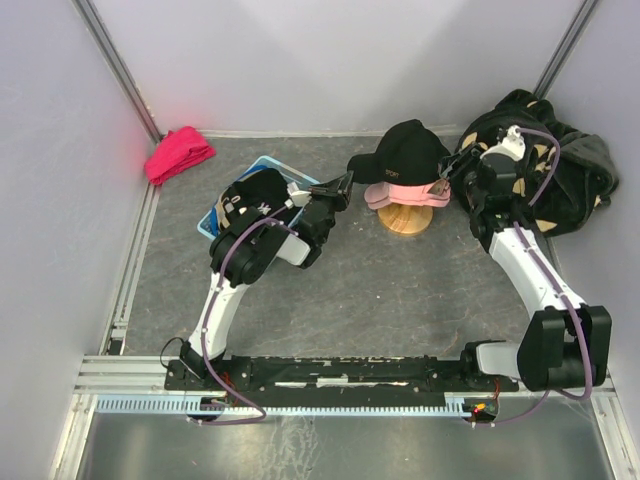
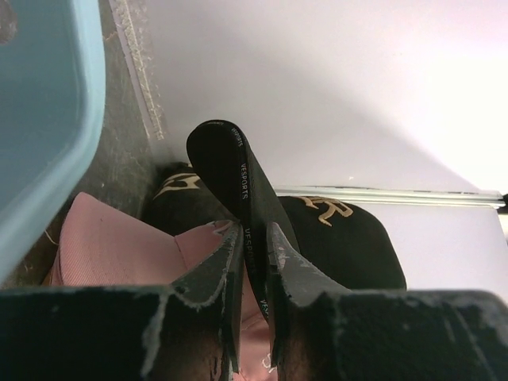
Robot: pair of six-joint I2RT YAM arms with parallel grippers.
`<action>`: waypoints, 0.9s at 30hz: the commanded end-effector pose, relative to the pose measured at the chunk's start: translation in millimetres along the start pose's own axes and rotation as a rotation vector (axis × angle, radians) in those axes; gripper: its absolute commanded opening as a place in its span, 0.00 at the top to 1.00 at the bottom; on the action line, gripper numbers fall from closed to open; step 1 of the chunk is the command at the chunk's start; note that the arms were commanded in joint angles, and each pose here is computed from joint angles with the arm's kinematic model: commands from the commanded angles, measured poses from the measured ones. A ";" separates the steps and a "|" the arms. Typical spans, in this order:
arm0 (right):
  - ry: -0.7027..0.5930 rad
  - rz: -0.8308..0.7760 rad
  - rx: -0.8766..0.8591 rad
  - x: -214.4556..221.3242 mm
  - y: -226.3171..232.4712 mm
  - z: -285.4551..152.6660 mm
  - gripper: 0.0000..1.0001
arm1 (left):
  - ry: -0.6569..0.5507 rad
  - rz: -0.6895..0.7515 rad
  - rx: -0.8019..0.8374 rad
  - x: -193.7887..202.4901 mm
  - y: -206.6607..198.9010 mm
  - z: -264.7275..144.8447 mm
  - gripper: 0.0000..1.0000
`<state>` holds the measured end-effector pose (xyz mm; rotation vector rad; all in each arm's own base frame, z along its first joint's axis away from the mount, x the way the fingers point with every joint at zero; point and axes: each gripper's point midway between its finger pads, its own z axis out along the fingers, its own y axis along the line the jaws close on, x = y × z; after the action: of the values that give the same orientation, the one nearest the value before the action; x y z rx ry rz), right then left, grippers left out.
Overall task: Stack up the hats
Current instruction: Stack the hat on the hat.
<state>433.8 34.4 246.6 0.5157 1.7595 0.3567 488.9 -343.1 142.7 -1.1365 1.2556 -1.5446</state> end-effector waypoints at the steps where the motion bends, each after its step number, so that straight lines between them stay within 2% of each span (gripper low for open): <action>1: -0.162 0.083 -0.054 -35.7 13.3 -12.2 0.44 | -0.001 0.036 0.024 -13.0 3.7 4.0 0.94; 3: -0.178 0.105 -0.055 -37.3 11.9 -13.9 0.44 | 0.002 0.033 0.033 -13.2 0.9 5.0 0.97; 12: -0.229 0.170 -0.051 -46.2 5.3 -22.4 0.44 | 0.028 -0.030 0.090 -8.2 -20.7 10.8 0.97; 15: -0.227 0.173 -0.050 -47.1 3.7 -23.6 0.44 | 0.048 -0.053 0.092 -3.6 -14.2 14.7 0.97; 21: -0.216 0.190 -0.060 -44.1 1.6 -26.4 0.44 | 0.095 -0.147 0.150 4.5 -37.5 19.9 0.97; 27: -0.210 0.205 -0.062 -42.6 -0.7 -28.1 0.44 | 0.130 -0.175 0.182 7.7 -51.0 21.0 0.97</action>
<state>417.3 13.1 269.1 0.6733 1.5577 0.4434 506.3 -347.2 165.2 -1.0898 1.1885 -1.7118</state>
